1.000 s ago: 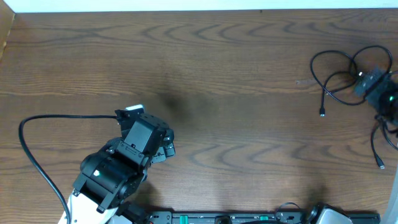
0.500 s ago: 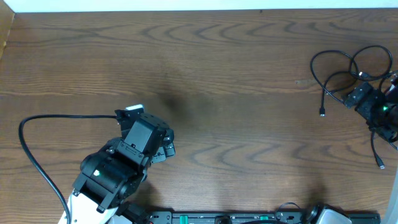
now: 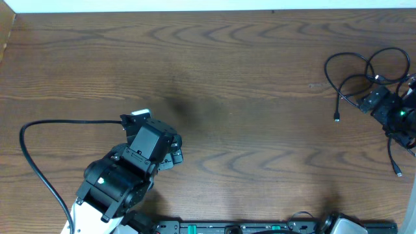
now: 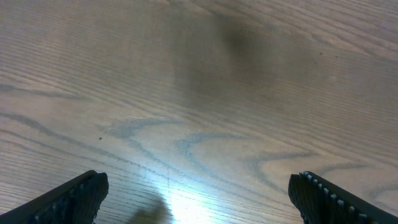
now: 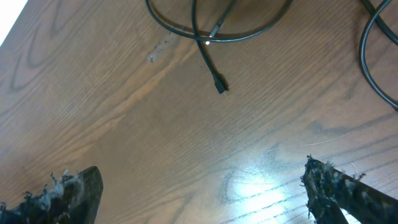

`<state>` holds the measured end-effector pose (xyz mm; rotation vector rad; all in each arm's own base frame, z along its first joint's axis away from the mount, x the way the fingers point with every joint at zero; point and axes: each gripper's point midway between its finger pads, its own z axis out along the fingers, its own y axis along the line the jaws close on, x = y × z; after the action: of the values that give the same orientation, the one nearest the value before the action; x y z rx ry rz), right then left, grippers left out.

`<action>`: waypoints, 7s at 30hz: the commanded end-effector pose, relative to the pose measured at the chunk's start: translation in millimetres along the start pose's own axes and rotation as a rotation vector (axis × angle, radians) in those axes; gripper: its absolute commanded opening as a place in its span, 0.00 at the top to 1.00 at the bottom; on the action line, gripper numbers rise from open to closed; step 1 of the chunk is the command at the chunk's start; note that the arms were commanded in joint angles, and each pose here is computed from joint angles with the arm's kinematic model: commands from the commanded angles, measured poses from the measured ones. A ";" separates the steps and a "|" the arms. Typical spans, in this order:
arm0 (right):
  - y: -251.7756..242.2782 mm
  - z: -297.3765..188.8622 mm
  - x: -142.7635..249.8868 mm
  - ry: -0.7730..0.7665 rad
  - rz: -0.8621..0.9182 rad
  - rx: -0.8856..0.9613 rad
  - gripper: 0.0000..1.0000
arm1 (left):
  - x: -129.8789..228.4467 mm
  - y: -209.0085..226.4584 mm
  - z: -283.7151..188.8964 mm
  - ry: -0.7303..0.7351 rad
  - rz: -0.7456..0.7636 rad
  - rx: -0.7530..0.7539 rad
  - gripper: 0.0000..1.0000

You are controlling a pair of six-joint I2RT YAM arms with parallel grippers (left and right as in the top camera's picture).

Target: Untangle cables

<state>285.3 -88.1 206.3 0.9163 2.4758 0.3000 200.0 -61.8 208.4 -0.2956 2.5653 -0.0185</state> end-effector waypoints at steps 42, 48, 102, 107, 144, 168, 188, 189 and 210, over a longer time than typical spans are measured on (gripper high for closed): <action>5.0 -3.2 -0.4 -0.006 -0.010 -0.015 0.01 | -41.8 47.5 24.4 -0.638 -0.399 0.233 0.03; 4.9 -3.2 -0.5 -0.006 -0.010 -0.015 0.01 | -51.0 45.0 23.2 -0.805 -0.315 0.288 0.03; 5.0 -3.2 -0.4 -0.006 -0.010 -0.015 0.01 | -12.0 57.6 86.7 -0.847 0.122 0.149 0.03; 4.9 -3.2 -0.5 -0.006 -0.010 -0.015 0.01 | -11.7 57.6 87.3 -0.845 0.122 0.149 0.03; 5.0 -3.8 -1.0 -0.011 -0.012 -0.014 0.01 | -11.7 57.6 87.3 -0.845 0.122 0.149 0.03; 85.6 4.6 28.5 -0.412 -0.385 -0.261 0.01 | -11.7 57.6 87.3 -0.845 0.122 0.149 0.03; 67.7 28.4 72.6 -0.783 -0.437 -0.493 0.01 | -11.7 57.6 87.3 -0.845 0.122 0.149 0.03; 64.9 29.8 74.1 -0.799 -0.435 -0.495 0.01 | -11.7 57.6 87.3 -0.845 0.122 0.149 0.03; 17.1 52.4 99.8 -0.811 -0.486 -0.294 0.01 | -11.7 57.6 87.3 -0.845 0.122 0.149 0.03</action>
<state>258.3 -3.1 125.9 0.2656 1.7680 0.1687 245.0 -4.1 152.1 -0.0400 1.6768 -0.0588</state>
